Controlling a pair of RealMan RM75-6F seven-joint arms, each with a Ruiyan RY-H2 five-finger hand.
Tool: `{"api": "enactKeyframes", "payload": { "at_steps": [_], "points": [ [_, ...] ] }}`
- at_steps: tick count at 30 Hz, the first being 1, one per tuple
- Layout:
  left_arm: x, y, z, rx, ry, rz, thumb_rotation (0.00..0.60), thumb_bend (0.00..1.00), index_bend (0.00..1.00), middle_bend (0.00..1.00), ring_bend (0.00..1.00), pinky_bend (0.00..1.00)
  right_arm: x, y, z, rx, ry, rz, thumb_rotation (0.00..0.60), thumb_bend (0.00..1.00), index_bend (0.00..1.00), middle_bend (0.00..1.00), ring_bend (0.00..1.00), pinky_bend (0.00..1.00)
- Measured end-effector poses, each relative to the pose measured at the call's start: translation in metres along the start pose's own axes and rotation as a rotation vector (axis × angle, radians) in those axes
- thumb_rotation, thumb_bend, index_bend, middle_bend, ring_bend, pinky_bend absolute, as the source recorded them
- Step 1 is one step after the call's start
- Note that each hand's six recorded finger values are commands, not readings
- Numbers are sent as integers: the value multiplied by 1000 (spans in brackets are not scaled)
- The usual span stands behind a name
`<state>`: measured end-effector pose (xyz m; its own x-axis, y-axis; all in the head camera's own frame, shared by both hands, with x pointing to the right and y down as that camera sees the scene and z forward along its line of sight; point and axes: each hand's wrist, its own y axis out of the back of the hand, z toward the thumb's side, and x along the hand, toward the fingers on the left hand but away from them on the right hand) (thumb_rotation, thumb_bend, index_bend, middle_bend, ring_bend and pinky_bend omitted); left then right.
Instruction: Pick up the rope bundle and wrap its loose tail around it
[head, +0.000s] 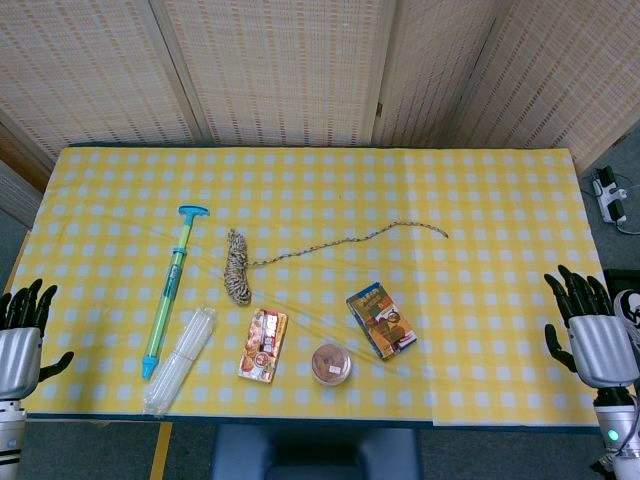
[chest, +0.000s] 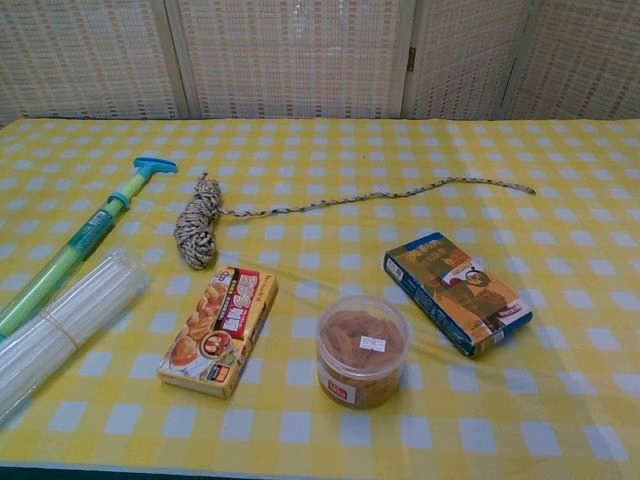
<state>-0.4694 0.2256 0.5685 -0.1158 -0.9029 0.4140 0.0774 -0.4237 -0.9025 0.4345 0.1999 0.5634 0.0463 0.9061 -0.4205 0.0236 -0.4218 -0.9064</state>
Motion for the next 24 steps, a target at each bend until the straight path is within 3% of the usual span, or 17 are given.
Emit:
{"api": "enactKeyframes", "payload": {
  "at_steps": [14, 20, 24],
  "points": [
    [6, 4, 10, -19, -24, 14, 600, 195, 77, 59, 19, 0, 7, 3, -5, -17, -11, -18, 600, 562, 0, 0, 40, 0],
    [21, 17, 30, -24, -108, 51, 600, 197, 128, 116, 69, 1, 9, 5, -6, -22, -5, -29, 600, 562, 0, 0, 36, 0],
    [40, 27, 51, -30, -184, 73, 600, 198, 143, 148, 110, 85, 9, 6, -6, -30, -4, -34, 600, 561, 0, 0, 37, 0]
  ]
}}
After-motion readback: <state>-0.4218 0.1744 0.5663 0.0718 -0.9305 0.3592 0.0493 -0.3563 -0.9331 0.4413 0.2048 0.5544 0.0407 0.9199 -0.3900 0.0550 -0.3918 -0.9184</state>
